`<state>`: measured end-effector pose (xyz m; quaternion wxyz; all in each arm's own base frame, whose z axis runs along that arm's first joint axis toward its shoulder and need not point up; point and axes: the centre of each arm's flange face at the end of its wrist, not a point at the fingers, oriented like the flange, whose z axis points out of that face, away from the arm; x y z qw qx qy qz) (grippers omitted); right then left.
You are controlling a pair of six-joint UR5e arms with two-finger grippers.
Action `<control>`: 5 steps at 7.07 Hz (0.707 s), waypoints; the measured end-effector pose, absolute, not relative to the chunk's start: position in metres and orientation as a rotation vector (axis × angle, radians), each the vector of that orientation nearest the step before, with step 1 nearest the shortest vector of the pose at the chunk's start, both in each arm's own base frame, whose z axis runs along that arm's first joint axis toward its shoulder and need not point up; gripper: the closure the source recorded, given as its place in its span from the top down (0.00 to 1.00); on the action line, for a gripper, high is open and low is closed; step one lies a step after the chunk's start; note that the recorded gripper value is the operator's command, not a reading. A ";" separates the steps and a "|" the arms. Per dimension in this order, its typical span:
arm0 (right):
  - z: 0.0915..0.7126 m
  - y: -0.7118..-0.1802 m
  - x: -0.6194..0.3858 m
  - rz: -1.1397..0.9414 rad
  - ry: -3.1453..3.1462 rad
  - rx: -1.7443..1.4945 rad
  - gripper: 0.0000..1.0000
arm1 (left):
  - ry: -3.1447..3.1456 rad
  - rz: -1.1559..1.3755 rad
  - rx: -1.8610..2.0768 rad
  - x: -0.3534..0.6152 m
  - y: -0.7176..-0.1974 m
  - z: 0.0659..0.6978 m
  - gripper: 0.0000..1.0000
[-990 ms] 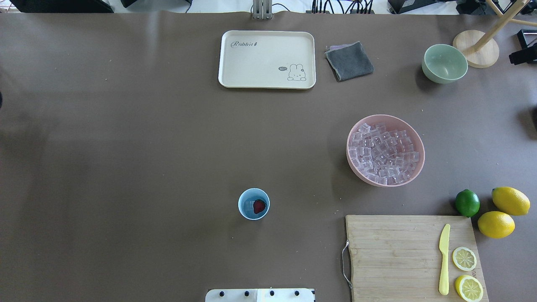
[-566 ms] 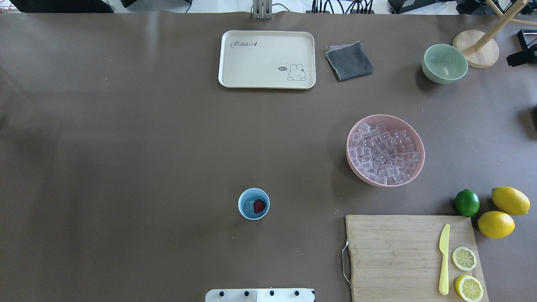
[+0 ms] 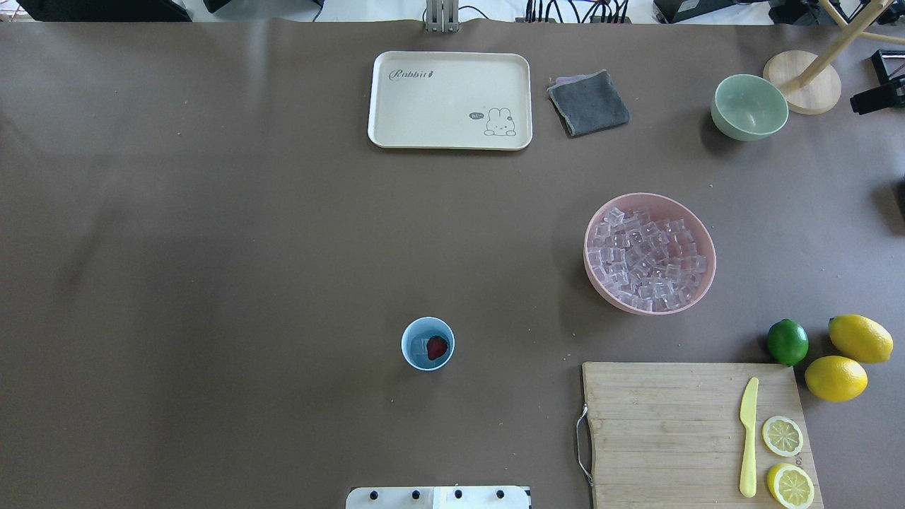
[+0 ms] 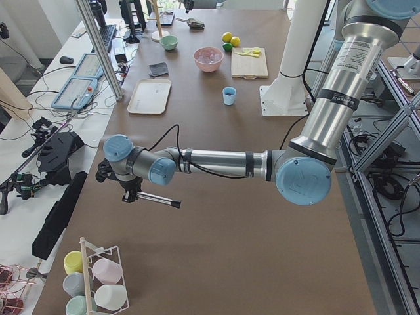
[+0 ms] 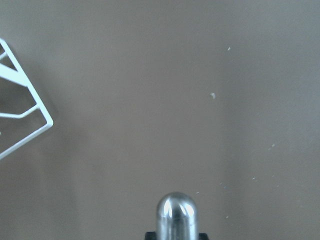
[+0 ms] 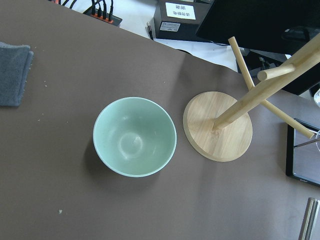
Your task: Mash ice and strawberries in cup
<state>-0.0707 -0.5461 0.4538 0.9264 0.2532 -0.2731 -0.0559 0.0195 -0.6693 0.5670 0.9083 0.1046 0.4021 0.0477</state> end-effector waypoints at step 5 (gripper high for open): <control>0.471 -0.535 -0.034 -0.049 -0.529 0.508 1.00 | 1.029 0.172 0.717 0.085 -0.643 0.332 0.00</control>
